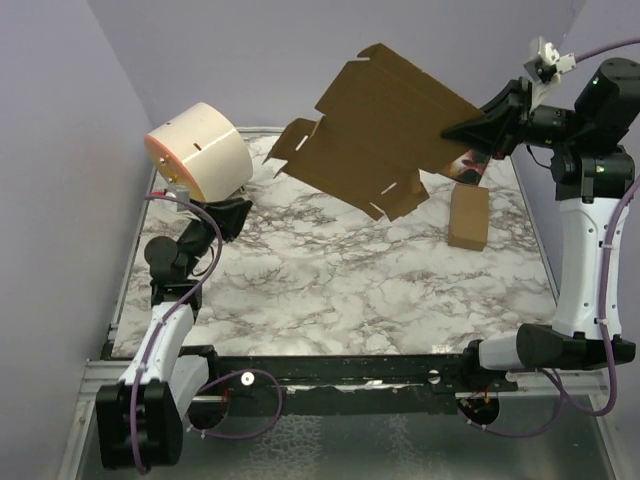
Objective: Fold the paper box
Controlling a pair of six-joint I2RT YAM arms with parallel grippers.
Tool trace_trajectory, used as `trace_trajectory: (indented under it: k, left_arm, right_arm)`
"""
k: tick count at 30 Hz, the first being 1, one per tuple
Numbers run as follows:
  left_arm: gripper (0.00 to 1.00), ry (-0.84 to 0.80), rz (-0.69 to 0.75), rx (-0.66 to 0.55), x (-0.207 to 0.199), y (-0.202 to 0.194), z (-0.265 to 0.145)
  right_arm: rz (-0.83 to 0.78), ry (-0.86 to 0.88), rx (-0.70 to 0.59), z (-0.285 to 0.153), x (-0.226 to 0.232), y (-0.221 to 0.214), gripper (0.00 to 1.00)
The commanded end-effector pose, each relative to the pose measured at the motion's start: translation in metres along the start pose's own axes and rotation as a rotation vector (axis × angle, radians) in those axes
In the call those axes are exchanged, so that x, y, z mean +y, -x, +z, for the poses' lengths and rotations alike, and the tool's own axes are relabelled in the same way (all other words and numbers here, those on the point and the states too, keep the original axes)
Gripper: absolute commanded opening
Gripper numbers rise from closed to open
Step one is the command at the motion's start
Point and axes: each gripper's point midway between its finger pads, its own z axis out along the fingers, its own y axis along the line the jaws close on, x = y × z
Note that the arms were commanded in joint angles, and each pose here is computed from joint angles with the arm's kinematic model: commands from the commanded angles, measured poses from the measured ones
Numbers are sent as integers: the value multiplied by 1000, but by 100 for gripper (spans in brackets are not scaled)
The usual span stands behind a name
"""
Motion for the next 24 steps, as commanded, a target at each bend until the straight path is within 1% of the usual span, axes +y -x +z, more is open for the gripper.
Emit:
trace_trajectory:
  k: [1,4,7,9,13,15,18,19,20,22,24]
  left_arm:
    - [39,-263,-40,-142,-39,4,-7]
    - [49,-436,-29,-170,-74,5,-1]
    - [60,-566,-15,-212,-104,5,4]
    - [65,-615,-14,-221,-117,3,5]
    - [70,-666,1,-212,-133,-3,-3]
    - [72,-669,-13,-217,-136,-1,-8]
    - [77,-630,-64,-244,-134,4,-8]
    - [81,-597,-92,-246,-130,5,-2]
    - [82,-543,-130,-241,-122,5,7]
    - [82,-444,-192,-191,-107,-5,25]
    - [82,-385,-225,-171,-100,-10,35]
  right_arm:
    - [113,89,-52,2,16,40,1]
    - [162,110,-67,1,15,46,1]
    - [183,97,-78,-2,9,47,1]
    - [187,74,-83,-6,3,47,1]
    - [196,50,-89,-8,-1,45,1]
    - [198,41,-95,-8,-2,43,1]
    - [207,35,-99,-7,-5,40,1]
    - [211,33,-100,-7,-6,38,1]
    - [216,32,-100,-7,-6,36,1]
    - [219,30,-100,-7,-7,34,1]
    - [220,28,-100,-7,-6,33,1]
